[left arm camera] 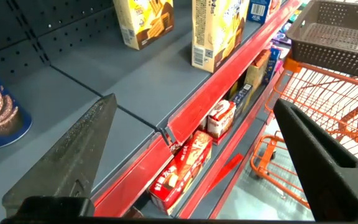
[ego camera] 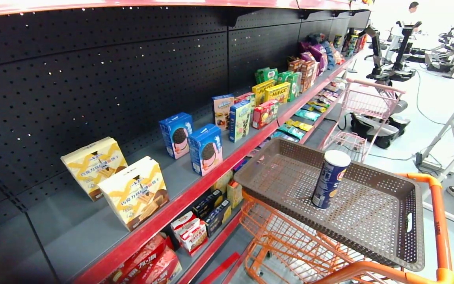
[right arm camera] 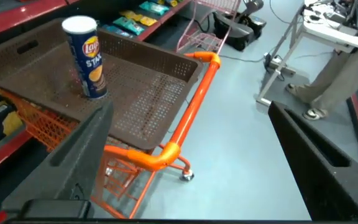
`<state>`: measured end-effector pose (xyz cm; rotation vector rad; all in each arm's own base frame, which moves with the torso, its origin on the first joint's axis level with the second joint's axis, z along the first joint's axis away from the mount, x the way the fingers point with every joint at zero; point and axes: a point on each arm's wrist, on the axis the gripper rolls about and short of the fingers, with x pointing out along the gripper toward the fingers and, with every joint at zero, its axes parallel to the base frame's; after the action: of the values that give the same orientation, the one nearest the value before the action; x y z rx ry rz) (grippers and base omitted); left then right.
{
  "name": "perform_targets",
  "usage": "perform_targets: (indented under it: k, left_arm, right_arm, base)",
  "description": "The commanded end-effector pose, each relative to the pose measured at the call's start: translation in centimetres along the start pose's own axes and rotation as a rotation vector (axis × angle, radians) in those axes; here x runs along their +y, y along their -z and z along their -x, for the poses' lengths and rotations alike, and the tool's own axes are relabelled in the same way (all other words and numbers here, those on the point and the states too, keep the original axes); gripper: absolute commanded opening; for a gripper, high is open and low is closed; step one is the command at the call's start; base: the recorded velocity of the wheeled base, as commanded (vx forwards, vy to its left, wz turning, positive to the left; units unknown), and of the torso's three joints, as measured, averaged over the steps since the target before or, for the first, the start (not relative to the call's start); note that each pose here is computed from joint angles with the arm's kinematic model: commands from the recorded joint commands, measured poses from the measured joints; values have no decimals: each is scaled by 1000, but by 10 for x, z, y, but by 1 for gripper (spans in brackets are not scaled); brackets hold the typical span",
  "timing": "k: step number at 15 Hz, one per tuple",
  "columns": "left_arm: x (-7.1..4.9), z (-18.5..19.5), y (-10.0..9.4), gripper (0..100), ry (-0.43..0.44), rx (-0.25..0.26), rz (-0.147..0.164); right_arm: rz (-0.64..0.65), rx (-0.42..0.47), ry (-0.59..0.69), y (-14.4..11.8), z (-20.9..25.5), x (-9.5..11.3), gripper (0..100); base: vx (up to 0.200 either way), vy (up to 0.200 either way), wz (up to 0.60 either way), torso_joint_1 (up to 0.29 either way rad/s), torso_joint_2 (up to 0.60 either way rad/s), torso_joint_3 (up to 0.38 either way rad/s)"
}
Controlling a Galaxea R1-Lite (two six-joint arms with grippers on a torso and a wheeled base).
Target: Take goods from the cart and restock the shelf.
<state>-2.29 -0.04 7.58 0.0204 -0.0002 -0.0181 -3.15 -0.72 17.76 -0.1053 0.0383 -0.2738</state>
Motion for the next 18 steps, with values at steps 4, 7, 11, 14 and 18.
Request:
perform_targets:
  k: [4,7,11,14,18]
  left_arm:
    - [0,0,0,100,0,0,-1]
    - [0,0,0,100,-1,0,-1]
    - [0,0,0,100,-1,0,-1]
    - [0,0,0,100,-1,0,-1]
    - [0,0,0,100,0,0,-1]
  right_arm:
    - [101,146,123,15,-19,6,100]
    - [128,143,111,14,-19,6,100]
    - [126,136,71,17,-18,6,100]
    - [151,264,81,27,-34,11,100]
    - [89,389,83,18,-86,23,100]
  base:
    - [0,0,0,0,0,0]
    - [0,0,0,0,0,0]
    - [0,0,0,0,0,0]
    - [0,0,0,0,0,0]
    - [0,0,0,0,0,0]
